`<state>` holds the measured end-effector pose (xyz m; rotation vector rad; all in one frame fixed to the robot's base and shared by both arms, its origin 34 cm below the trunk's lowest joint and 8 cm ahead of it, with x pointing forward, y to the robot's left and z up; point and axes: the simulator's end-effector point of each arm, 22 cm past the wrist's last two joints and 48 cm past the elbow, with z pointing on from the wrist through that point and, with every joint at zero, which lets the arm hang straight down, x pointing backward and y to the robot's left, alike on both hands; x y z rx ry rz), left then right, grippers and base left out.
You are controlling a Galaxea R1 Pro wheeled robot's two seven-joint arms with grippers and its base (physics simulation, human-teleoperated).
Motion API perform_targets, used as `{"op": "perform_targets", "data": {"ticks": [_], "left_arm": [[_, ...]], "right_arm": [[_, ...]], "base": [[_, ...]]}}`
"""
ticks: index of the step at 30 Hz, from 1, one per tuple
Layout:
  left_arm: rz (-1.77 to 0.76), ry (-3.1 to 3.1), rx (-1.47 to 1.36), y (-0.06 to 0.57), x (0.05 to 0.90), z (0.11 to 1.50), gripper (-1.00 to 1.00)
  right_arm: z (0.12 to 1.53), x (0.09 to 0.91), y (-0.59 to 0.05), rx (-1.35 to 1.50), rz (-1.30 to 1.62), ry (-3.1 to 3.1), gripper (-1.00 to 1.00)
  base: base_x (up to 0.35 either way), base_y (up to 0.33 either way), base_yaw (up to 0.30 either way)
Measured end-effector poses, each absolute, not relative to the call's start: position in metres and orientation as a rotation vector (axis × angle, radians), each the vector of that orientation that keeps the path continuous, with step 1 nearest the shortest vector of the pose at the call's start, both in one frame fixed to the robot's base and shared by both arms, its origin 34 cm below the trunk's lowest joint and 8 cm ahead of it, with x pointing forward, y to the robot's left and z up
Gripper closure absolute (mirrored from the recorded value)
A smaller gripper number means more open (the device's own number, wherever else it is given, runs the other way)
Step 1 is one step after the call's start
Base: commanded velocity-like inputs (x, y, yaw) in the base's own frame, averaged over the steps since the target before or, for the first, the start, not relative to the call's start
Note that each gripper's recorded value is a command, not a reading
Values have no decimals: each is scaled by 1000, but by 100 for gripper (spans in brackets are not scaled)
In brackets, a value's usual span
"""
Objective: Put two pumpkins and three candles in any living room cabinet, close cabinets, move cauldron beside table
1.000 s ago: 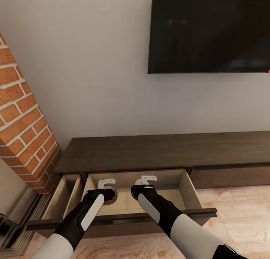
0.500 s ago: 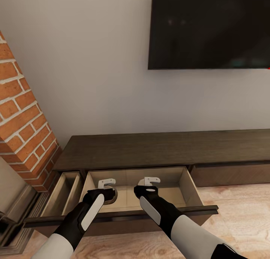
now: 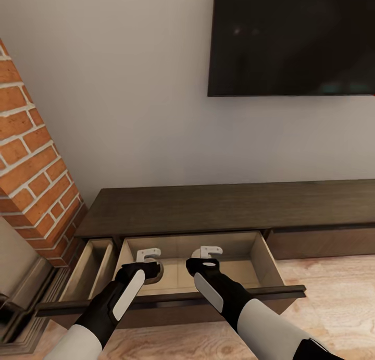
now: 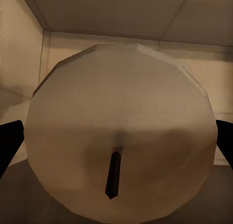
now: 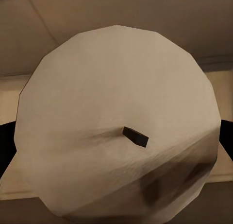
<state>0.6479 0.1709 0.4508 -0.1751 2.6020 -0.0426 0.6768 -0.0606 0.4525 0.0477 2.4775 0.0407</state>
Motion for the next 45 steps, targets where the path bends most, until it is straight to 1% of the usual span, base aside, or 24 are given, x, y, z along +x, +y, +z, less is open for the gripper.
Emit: {"op": "perform_targets", "data": {"ticks": [34,45], "left_arm": [[-42,2591,-175,170,641,413,100],[-43,2593,-178,170,641,413,100]], "right_arm": [[409,662,-58,18,40,2509,100],[409,662,-58,19,40,2509,100]], "base": [[0,1,0],[93,48,0]]}}
